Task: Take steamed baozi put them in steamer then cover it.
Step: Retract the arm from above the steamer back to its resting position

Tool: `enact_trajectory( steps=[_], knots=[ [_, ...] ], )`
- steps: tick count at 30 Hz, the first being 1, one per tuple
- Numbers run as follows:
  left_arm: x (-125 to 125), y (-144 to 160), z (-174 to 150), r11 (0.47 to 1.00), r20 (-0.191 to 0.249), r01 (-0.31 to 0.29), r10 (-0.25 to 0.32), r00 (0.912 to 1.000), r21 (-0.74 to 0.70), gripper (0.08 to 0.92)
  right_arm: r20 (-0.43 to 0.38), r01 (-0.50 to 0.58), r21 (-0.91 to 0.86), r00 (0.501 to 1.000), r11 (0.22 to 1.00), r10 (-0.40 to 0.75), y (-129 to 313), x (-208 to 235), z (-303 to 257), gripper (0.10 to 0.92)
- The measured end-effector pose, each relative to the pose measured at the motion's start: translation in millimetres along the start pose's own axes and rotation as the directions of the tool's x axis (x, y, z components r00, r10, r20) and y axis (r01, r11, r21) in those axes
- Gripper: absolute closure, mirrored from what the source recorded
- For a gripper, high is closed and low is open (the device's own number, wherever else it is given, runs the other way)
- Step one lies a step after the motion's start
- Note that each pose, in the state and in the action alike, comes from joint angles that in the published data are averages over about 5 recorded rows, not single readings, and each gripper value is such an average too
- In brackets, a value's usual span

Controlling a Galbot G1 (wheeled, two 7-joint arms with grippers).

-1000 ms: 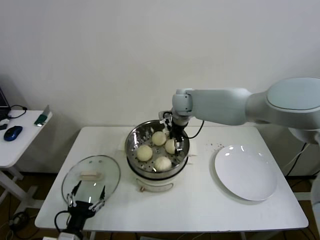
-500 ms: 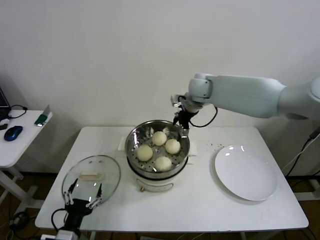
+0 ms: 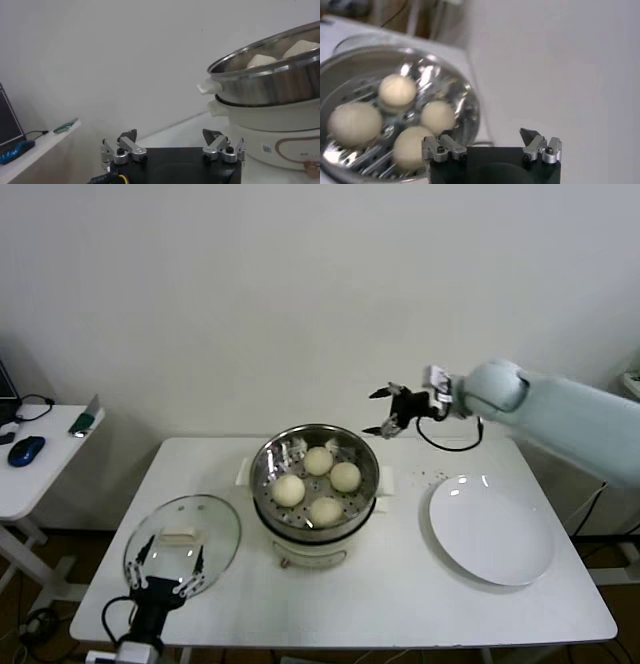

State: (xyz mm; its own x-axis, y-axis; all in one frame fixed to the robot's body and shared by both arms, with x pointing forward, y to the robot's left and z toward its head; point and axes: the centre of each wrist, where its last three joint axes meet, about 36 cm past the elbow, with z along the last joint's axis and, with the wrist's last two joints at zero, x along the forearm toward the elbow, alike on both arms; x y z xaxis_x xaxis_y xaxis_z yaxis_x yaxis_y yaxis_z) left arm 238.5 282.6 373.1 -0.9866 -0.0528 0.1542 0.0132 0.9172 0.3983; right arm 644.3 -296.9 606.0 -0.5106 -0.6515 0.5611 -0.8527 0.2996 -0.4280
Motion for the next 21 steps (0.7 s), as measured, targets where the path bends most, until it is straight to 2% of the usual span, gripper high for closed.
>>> enact_trajectory(
  steps=[4,10,16,21],
  knots=[
    [0.5,-1.3,-3.6,1.0,0.009,0.01,-0.01,0.9999,-0.015,0.177,0.104,-0.117,-0.086,0.987,0.989,0.126,21.9,15.7,36.7,0.2],
    [-1.1,-2.4,-9.2,0.998,0.021,0.036,-0.035,0.9992,-0.05,0.177,0.208,-0.256,-0.211,0.931,0.943,0.299,58.0,32.3,75.6,0.2],
    [-3.8,0.7,-11.6,0.99,0.032,0.069,-0.066,0.9973,-0.122,0.177,0.248,-0.346,-0.334,0.865,0.877,0.436,96.9,41.6,101.7,0.2],
    [-7.4,5.8,-10.6,0.97,0.041,0.1,-0.093,0.9948,-0.221,0.177,0.24,-0.394,-0.441,0.814,0.806,0.529,133.4,45.5,118.2,0.2]
  ],
)
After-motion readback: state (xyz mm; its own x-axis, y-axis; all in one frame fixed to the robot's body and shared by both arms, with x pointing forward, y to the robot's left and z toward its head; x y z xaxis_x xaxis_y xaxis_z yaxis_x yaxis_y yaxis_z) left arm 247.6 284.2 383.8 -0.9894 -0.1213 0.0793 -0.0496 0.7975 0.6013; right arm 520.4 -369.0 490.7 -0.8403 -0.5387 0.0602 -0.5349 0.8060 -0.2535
